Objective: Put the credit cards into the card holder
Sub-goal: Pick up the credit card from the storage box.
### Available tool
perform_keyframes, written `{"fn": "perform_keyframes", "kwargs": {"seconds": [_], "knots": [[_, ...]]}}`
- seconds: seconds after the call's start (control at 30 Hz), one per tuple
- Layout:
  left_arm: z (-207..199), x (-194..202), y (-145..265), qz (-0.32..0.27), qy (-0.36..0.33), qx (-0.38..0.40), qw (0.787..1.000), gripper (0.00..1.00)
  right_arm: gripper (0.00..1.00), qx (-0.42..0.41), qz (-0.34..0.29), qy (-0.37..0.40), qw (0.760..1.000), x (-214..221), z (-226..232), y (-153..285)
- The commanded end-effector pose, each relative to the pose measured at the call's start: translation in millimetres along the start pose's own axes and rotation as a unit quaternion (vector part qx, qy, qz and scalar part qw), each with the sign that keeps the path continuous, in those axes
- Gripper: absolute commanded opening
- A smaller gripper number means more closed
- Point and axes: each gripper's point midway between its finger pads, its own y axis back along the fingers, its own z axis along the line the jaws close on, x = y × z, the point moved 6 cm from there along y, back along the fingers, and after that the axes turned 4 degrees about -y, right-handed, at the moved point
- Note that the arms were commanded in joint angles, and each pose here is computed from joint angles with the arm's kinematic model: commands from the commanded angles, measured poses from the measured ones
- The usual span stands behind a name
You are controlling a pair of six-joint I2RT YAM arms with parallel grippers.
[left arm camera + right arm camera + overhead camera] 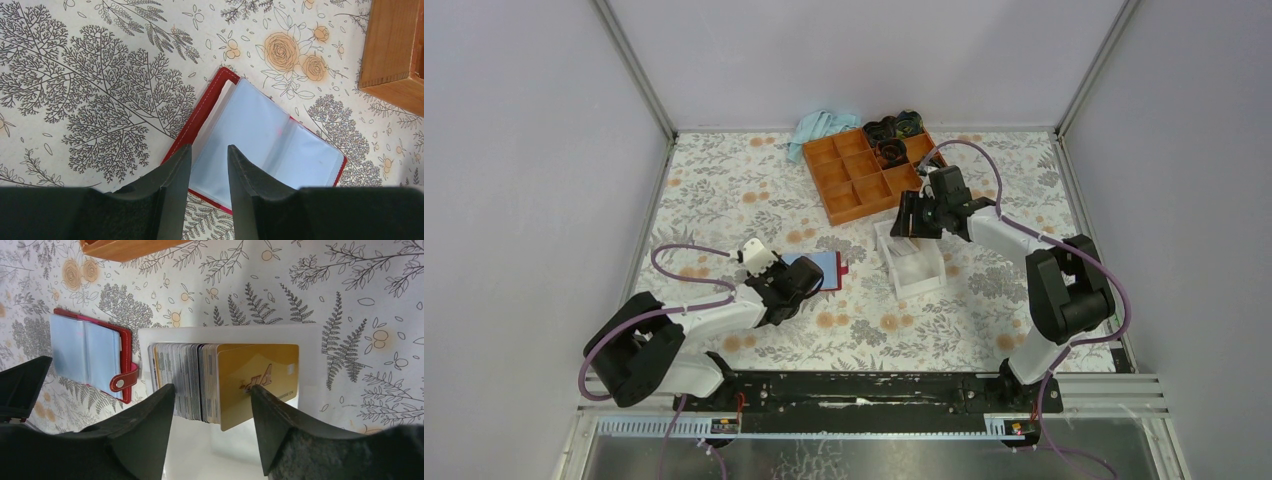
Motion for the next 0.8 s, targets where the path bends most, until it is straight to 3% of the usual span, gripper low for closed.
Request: {"fn": "perform_keyframes", "kwargs": {"seconds": [0.0, 0.5, 0.77], "knots": [[-5, -8, 1, -0.021, -0.003, -0.002, 1.0, 0.4, 0.6, -0.014, 0.009, -0.007, 1.0, 1, 5, -2], [-5, -8, 1, -0.02, -0.004, -0.003, 1.0, 0.4, 0.33, -0.01, -0.002, -0.003, 1.0, -5, 9, 9], [-6, -8, 1, -0.02, -0.005, -0.003, 1.0, 0.4, 0.26, -0.01, -0.002, 0.001, 1.0, -5, 10, 9]]}}
